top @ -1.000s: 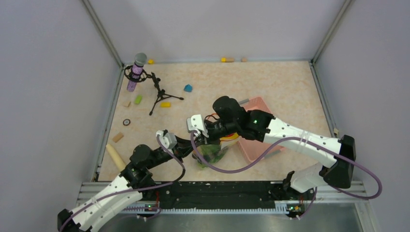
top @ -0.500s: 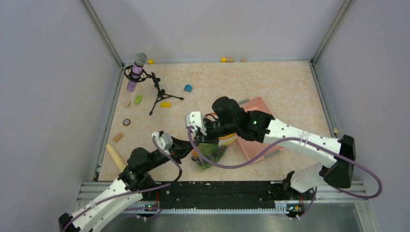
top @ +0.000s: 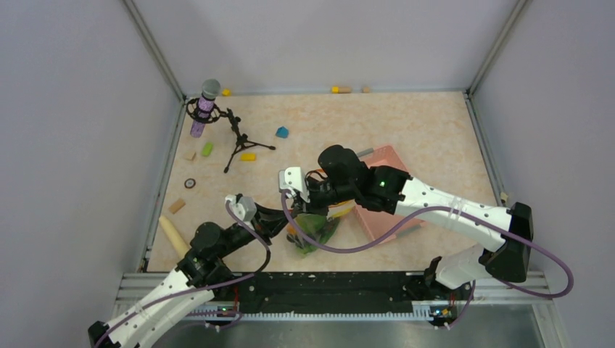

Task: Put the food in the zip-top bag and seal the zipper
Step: Zip the zipper food storage bag at the center of the board.

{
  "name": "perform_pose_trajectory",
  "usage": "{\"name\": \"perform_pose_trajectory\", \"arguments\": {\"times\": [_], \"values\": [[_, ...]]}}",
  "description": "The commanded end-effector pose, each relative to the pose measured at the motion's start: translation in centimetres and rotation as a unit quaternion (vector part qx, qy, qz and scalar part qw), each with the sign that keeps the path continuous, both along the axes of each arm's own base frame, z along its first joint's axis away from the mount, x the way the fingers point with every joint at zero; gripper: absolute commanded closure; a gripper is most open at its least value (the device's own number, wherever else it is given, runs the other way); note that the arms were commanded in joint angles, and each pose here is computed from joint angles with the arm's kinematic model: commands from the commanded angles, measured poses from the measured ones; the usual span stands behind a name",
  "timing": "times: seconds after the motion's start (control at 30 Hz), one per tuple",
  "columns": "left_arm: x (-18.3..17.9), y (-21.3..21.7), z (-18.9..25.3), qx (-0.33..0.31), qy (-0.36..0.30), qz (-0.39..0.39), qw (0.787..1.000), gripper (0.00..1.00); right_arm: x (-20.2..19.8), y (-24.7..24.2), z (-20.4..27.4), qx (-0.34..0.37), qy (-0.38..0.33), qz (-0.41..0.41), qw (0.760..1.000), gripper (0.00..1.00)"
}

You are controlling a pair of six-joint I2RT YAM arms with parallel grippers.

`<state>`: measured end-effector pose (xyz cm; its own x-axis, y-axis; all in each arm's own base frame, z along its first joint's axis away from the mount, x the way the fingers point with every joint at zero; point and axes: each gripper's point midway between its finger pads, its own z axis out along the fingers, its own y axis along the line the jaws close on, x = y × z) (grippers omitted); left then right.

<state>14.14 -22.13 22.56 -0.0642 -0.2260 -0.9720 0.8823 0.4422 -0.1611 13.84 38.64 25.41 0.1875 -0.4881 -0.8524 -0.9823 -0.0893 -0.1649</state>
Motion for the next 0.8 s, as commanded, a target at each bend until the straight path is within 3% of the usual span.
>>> {"name": "perform_pose_trajectory", "arguments": {"times": [0.0, 0.47, 0.77], "values": [[0.3, 0.7, 1.7, -0.034, -0.013, 0.020, 0.999, 1.00, 0.5, -0.6, 1.3, -0.001, -0.014, -0.019, 1.000, 1.00], [0.3, 1.3, 1.8, -0.045, -0.014, 0.033, 0.998, 1.00, 0.9, -1.5, 1.4, -0.003, -0.030, -0.036, 0.999, 1.00], [2.5, 2.9, 1.9, -0.071, 0.018, 0.111, 0.991, 1.00, 1.4, -2.3, 1.8, -0.002, -0.047, -0.054, 0.997, 1.00]]}}
